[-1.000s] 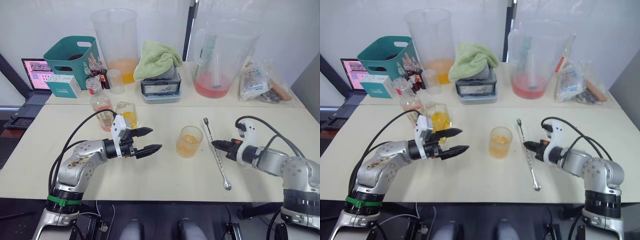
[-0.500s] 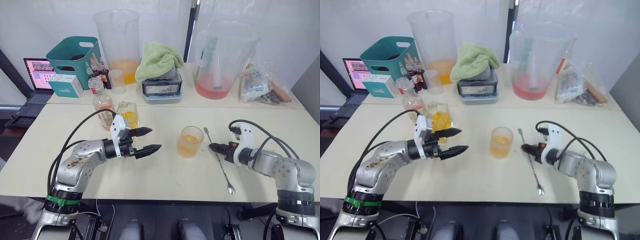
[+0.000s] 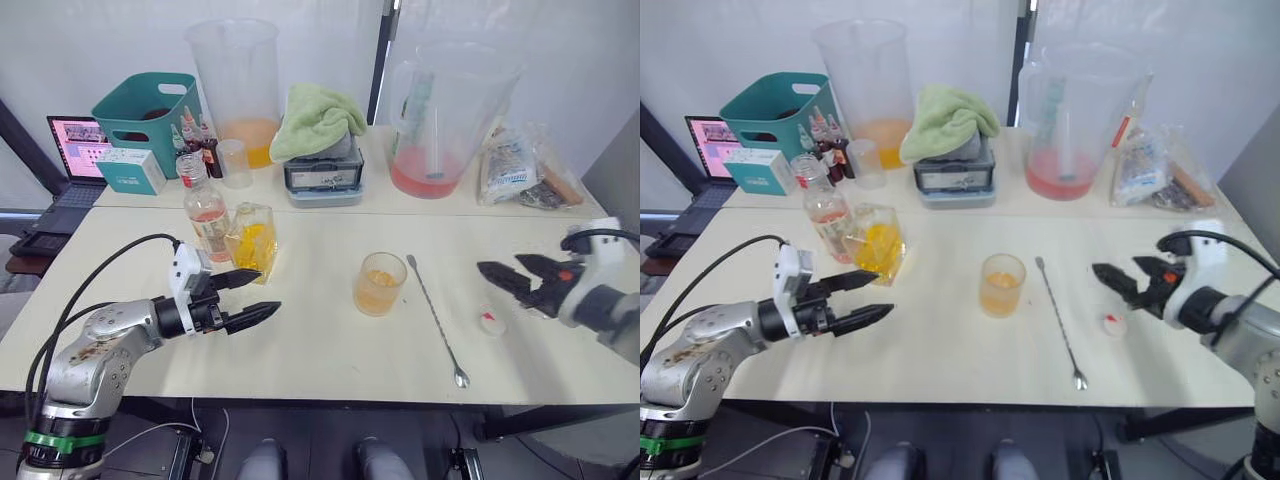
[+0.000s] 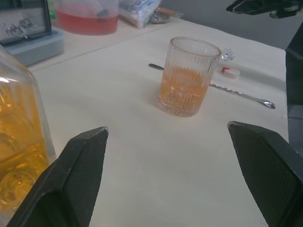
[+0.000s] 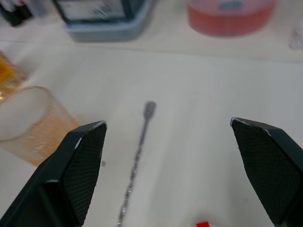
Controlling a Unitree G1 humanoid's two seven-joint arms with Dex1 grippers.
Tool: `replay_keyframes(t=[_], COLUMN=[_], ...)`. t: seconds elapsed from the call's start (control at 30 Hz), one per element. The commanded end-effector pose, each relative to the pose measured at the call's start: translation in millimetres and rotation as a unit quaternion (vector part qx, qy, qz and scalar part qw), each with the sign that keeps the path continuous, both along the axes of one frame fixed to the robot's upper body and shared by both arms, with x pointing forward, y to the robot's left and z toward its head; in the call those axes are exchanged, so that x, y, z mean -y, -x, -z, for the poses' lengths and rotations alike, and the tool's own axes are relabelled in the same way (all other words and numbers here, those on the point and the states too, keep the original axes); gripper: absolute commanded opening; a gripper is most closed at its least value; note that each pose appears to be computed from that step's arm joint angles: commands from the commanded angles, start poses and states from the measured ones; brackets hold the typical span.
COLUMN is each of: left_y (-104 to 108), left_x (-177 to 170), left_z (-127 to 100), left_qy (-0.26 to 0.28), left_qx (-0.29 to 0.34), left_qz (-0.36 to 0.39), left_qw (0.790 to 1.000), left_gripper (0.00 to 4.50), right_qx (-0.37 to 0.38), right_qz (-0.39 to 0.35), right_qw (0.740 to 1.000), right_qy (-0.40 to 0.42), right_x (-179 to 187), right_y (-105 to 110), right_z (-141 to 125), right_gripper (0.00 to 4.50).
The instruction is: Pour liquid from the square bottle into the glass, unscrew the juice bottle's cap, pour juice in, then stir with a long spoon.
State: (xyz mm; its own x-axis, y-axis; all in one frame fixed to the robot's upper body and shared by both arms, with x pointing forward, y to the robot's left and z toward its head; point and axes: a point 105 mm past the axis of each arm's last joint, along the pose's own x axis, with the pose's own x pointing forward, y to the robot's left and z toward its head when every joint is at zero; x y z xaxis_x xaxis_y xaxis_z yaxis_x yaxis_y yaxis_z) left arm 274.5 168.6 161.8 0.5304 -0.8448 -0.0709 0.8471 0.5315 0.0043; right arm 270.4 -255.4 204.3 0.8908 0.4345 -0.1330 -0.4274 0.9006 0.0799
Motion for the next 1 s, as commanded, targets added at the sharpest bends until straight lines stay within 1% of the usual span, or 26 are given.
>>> replay_keyframes(t=[0.03, 0.1, 0.17, 0.23, 0.33, 0.47, 0.6, 1.0], left_y=[3.8, 4.6, 4.0, 4.4, 4.9, 4.8, 3.7, 0.6], left_x=[-13.1, -21.2, -38.4, -53.6, -71.3, -86.1, -87.9, -80.3], left_z=[-9.8, -7.7, 0.2, 4.7, 10.0, 18.2, 20.5, 22.4], left_qy=[0.002, -0.001, -0.008, -0.009, -0.016, -0.032, -0.036, -0.043], left_qx=[0.035, 0.043, 0.044, 0.045, 0.043, 0.034, 0.031, 0.03], left_qz=[-0.034, -0.057, -0.095, -0.13, -0.161, -0.183, -0.184, -0.173], left_qw=[0.999, 0.997, 0.994, 0.991, 0.986, 0.982, 0.982, 0.983], left_gripper=[4.28, 4.28, 4.28, 4.28, 4.28, 4.28, 4.28, 4.28], right_qx=[0.068, 0.067, 0.058, 0.052, 0.048, 0.039, 0.04, 0.039], right_qz=[-0.032, -0.026, 0.005, 0.028, 0.049, 0.06, 0.065, 0.063], right_qw=[0.997, 0.997, 0.998, 0.998, 0.997, 0.996, 0.996, 0.996], right_qy=[-0.007, -0.013, 0.002, 0.018, 0.033, 0.048, 0.053, 0.055], right_x=[9.1, 22.2, 43.5, 60.6, 78.2, 89.4, 92.1, 84.0], right_y=[18.4, 25.7, 29.0, 32.8, 38.2, 44.3, 44.9, 46.2], right_z=[-14.6, -2.4, 16.4, 29.5, 42.1, 55.9, 59.5, 60.3], right_gripper=[4.44, 4.44, 4.44, 4.44, 4.44, 4.44, 4.44, 4.44])
